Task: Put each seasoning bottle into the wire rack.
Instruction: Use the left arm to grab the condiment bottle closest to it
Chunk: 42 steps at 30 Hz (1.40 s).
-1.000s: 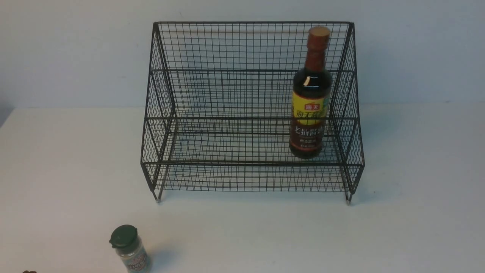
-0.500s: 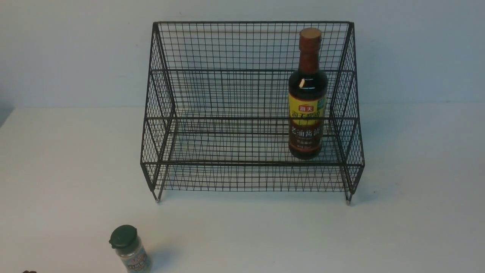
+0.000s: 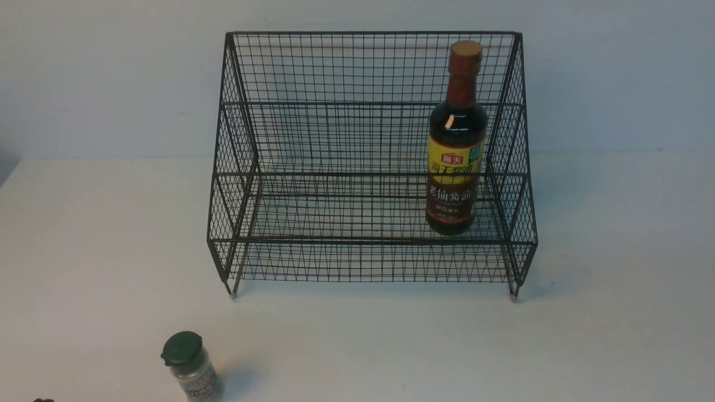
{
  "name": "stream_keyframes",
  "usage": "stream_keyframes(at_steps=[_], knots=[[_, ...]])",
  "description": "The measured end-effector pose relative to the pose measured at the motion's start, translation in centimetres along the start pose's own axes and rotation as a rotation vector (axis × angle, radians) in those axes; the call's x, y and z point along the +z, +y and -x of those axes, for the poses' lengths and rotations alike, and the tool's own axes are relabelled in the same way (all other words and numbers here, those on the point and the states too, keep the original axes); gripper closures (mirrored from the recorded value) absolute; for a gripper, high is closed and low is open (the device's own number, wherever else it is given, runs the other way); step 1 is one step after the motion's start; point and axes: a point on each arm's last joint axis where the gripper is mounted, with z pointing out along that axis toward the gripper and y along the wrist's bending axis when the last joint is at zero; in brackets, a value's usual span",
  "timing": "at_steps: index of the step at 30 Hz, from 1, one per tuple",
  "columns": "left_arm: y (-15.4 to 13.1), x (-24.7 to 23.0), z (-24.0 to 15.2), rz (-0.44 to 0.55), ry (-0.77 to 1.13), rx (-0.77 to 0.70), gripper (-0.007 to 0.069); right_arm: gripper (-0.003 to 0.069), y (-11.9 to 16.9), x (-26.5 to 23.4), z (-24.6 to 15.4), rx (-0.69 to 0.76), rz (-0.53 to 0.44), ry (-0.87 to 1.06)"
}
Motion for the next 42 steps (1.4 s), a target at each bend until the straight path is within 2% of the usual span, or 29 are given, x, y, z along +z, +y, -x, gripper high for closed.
stream_keyframes(at_steps=[9, 17, 21, 27, 42], knots=[[0.0, 0.0, 0.0, 0.0, 0.0, 0.0, 0.0638, 0.0673, 0.1, -0.4, -2.2, -0.007, -0.025, 0.018], [0.0, 0.0, 0.0, 0.0, 0.0, 0.0, 0.0638, 0.0673, -0.6, -1.3, -8.2, 0.009, -0.241, 0.102], [0.0, 0.0, 0.0, 0.0, 0.0, 0.0, 0.0638, 0.0673, -0.8, -1.4, -8.6, 0.012, -0.285, 0.126], [0.0, 0.0, 0.0, 0.0, 0.0, 0.0, 0.0638, 0.0673, -0.8, -1.6, -9.5, 0.028, -0.283, 0.227], [0.0, 0.0, 0.0, 0.0, 0.0, 0.0, 0.0638, 0.0673, -0.8, -1.6, -9.5, 0.03, -0.282, 0.241]])
